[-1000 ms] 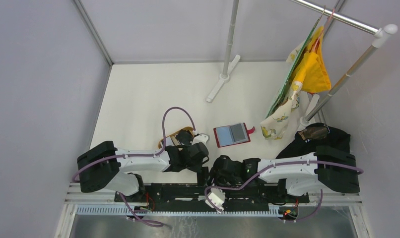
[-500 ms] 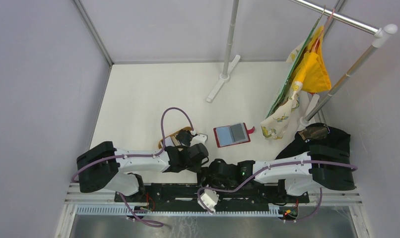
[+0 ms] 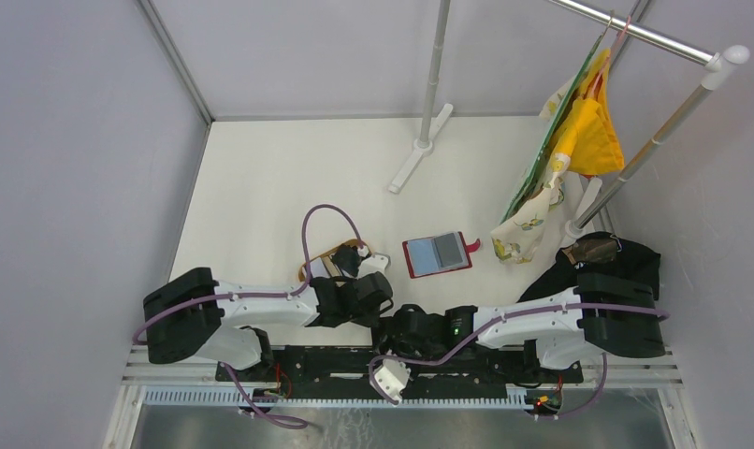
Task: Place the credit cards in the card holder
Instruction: Pick up the credit card at the corner of the board.
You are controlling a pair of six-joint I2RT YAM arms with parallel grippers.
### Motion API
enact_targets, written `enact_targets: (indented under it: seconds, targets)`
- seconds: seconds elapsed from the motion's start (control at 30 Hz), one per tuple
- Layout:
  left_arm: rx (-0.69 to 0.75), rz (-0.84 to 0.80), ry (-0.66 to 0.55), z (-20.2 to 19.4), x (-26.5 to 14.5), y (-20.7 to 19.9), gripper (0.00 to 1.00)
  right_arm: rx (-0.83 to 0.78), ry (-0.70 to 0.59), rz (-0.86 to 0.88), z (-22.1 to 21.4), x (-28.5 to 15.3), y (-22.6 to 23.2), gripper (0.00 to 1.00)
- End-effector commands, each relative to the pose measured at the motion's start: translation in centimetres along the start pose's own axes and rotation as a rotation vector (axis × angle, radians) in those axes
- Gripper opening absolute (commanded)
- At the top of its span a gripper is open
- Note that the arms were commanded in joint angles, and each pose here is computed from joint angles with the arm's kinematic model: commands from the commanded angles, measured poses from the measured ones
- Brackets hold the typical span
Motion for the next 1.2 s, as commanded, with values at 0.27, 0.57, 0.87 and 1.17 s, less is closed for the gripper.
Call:
enact_targets:
  seconds: [0.27,0.57,0.87,1.17]
  targets:
    - [-0.055,-0.008,-0.069,0.9,-1.9,0.1,0.27,-0.039,0.027,-0.043,0.5,-0.2,-1.6,0.61]
    - [-0.028,-0.055,-0.031,0.4,-2.1,-0.3,0.28,-0.037,0.031,-0.040,0.5,-0.1,-1.6,0.61]
    - [0.007,-0.036,0.009,-0.2,-0.8,-0.5,0.27,-0.033,0.041,-0.040,0.3,0.0,-1.6,0.61]
    - [-0.010,0.001,0.059,-1.6,-0.2,0.6,0.25,-0.018,0.071,-0.074,-0.1,0.0,-1.9,0.62]
Point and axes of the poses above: each gripper's point midway between its finger pads, its own x axis out along the fingers, its own y axis along the line the jaws close on, z = x × y, the point moved 5 cm from there along -x, back along the fingers, and after that the axes turned 12 degrees about -x, right-handed, at the moved point
